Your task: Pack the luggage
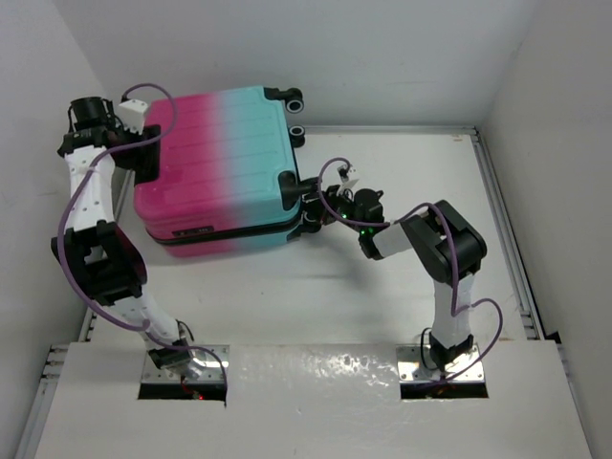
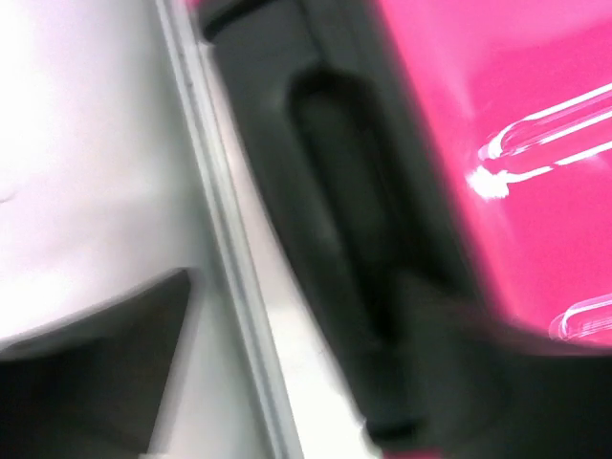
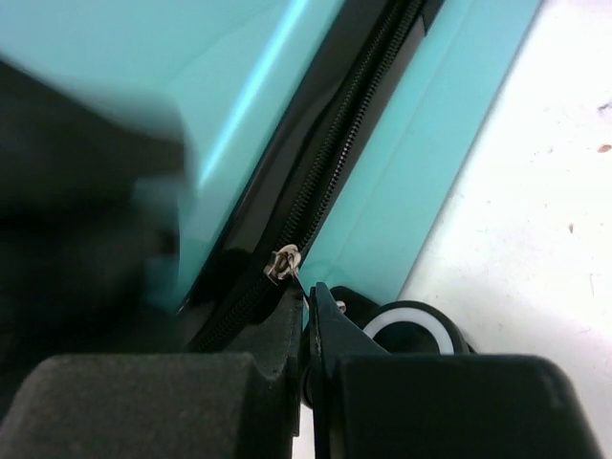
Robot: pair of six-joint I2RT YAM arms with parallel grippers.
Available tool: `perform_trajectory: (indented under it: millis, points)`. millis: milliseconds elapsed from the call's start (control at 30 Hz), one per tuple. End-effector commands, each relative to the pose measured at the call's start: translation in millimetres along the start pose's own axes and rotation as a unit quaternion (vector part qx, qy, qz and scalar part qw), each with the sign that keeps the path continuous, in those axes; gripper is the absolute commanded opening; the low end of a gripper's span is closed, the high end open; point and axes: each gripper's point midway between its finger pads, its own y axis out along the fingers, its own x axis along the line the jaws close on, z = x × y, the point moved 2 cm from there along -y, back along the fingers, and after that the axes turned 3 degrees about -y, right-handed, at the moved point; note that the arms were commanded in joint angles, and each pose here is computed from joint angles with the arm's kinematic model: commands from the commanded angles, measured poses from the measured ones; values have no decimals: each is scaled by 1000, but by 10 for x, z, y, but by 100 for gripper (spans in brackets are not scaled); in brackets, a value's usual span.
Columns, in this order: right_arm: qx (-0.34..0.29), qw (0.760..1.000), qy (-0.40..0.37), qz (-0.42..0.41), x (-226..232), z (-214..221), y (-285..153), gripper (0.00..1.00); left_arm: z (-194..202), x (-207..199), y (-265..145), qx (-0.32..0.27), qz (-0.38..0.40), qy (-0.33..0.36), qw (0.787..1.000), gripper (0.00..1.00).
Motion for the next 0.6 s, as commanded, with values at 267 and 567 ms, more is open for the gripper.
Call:
perform_trajectory:
  millis: [267, 567]
  points:
    - [-36, 990, 13, -134, 512, -150, -47, 0, -1679, -1209, -1592, -206, 39, 256, 944, 100]
    - [-28, 986, 52, -156, 544, -67, -57, 0, -911, -3889, -1502, -99, 323, 372, 864, 100]
